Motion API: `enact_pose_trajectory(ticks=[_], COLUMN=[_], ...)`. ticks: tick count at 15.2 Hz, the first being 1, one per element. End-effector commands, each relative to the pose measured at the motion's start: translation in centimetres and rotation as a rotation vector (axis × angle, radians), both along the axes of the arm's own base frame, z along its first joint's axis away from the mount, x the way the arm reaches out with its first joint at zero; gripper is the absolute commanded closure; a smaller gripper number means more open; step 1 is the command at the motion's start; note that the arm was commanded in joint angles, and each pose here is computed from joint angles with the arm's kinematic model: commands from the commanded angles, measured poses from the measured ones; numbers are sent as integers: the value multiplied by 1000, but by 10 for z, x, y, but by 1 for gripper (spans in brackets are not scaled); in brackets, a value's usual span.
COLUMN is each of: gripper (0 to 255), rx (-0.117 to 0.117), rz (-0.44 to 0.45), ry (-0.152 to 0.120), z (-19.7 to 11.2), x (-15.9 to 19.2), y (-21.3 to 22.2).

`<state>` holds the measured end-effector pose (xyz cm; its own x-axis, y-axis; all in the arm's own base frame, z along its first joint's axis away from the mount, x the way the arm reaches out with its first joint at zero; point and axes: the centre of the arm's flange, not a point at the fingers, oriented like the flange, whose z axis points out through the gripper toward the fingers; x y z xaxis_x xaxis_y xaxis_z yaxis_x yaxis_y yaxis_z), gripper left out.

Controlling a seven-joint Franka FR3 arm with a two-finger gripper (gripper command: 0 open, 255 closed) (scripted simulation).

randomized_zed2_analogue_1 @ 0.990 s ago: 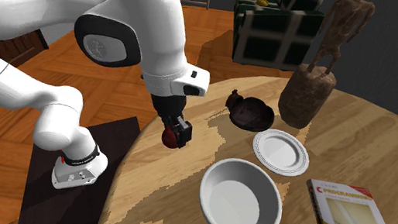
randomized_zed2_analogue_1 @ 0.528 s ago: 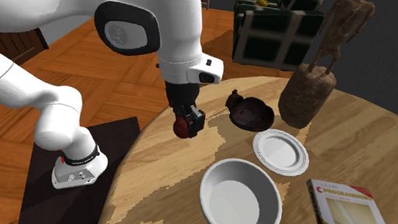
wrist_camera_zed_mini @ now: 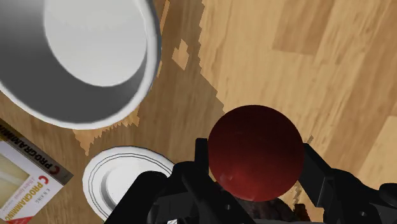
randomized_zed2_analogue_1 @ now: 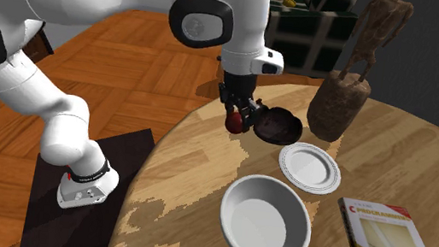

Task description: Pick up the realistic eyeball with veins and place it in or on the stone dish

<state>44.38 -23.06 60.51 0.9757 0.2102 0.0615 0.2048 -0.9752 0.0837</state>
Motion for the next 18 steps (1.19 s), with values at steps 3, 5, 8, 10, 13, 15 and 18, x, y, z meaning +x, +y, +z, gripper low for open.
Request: enact_pose_trajectory(ticks=[3,5,8,10,13,15,18], gripper=[255,255,255,255,255,255,255], rx=[0,0,0,0,0,0,0], rz=[0,0,0,0,0,0,0], ry=[-1,-1,-1,-1,-1,-1,-1], z=[3,3,3,3,3,3,-2], x=[51,76,114,140,178,203,235], y=[13,20,31,38,49,56,66])
